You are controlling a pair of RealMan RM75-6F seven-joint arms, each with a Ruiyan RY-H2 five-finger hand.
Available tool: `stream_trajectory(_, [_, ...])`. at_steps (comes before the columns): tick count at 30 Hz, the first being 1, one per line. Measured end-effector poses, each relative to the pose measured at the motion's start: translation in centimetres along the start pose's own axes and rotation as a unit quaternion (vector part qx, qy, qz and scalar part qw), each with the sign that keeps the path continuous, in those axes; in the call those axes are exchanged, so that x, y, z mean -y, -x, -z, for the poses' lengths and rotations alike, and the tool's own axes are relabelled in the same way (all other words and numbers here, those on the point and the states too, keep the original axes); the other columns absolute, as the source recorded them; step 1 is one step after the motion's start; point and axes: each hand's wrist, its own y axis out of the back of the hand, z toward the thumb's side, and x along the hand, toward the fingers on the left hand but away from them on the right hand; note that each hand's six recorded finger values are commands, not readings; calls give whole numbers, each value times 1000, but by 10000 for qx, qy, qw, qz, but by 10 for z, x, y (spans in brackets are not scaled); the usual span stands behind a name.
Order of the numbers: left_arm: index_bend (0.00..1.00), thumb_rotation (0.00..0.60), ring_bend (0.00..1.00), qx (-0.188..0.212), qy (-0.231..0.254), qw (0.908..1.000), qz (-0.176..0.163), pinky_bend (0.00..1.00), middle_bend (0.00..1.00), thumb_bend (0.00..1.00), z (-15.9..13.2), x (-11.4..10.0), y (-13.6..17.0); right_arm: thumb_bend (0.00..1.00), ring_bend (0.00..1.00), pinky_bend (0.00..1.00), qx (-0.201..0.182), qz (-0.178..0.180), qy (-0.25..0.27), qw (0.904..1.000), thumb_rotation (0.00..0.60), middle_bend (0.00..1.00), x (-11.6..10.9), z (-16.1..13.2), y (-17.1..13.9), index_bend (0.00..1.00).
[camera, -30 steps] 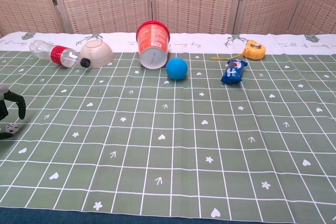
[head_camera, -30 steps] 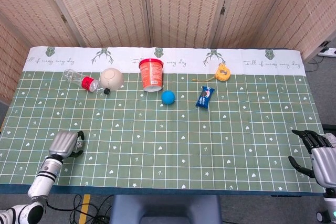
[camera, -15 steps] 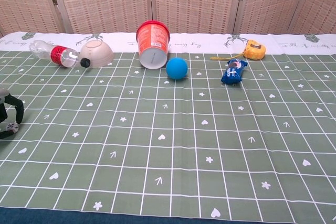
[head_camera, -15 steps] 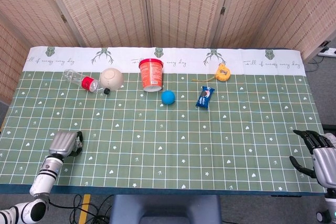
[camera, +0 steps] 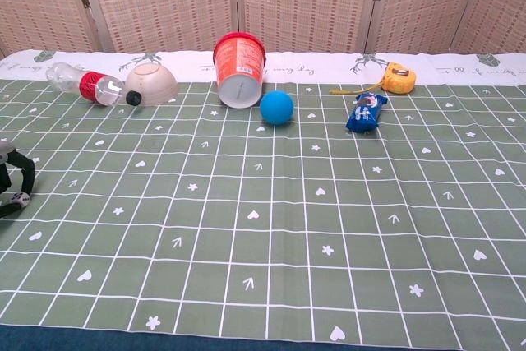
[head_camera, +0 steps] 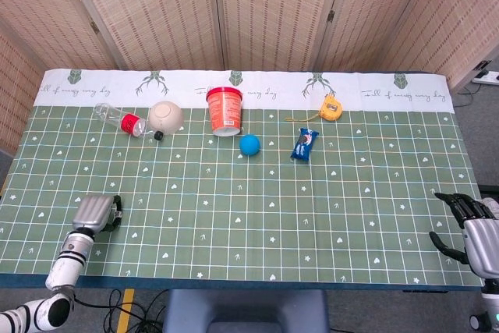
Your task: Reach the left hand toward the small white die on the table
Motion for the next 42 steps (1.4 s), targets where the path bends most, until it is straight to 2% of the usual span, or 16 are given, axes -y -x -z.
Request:
stream_trajectory(6, [607,600,831,156,191,9993,-265,978,913,435,-7,-11,1,201,192,274,15,-15,-1,10000,600,279,1,1,0,229])
stream_trajectory(10, [604,600,831,462,287,9971,-523,978,913,435,-18,-22,3,201,192,274,22,-19,6,10000,600,279,1,1,0,229])
stream_trajectory(12, [579,600,830,614,395,9950,-677,977,913,435,-23,-30,4,201,192,274,28,-16,4,10000,600,279,1,2,0,229])
stream_trajectory(14, [490,600,823,779,603,9909,-915,972,913,434,-29,-41,7,201,192,274,37,-4,3,10000,600,279,0,3,0,229])
stream_trajectory(17, [417,600,809,930,1024,9799,-1438,967,906,430,-33,-63,10,201,192,274,59,7,5,10000,600,279,0,4,-1,229])
stream_trajectory(19, [317,600,770,1058,1300,9674,-1897,961,867,360,-34,-80,15,201,192,274,74,7,2,10000,600,279,0,5,-2,229])
stream_trajectory(20, [237,589,739,1126,1381,9616,-2089,956,836,308,-35,-86,18,201,192,274,85,9,6,10000,600,279,0,6,-2,229])
stream_trajectory(21, [151,554,704,1197,1438,9560,-2260,952,802,266,-35,-92,20,201,192,274,89,9,9,10000,600,279,0,6,-2,229])
stream_trajectory(22, [116,525,687,1286,1504,9496,-2431,950,785,257,-36,-98,24,201,192,274,92,8,9,10000,600,279,0,7,-2,229])
stream_trajectory(24, [66,468,646,1355,1595,9434,-2571,946,741,253,-36,-104,27,201,192,274,90,10,11,10000,600,279,0,7,-2,229])
stream_trajectory(26, [64,475,622,1334,1661,9394,-2687,943,713,253,-34,-108,30,201,192,274,82,14,11,10000,600,279,0,6,-2,229])
stream_trajectory(29, [77,504,578,1244,1626,9396,-2743,921,672,253,-29,-109,32,201,192,274,63,24,4,10000,600,279,-1,6,-1,229])
stream_trajectory(33, [87,520,503,1070,1546,9444,-2696,828,605,253,-19,-109,36,201,192,274,53,42,-15,10000,600,279,-3,5,-1,229])
stream_trajectory(38, [121,598,453,752,1373,9536,-2570,684,535,253,-1,-105,44,201,192,274,56,50,-58,10000,600,279,-5,5,0,229])
stream_trajectory(42, [171,600,425,418,1111,9623,-2448,623,514,253,16,-101,52,201,192,274,52,18,-120,9999,600,279,-6,4,1,229])
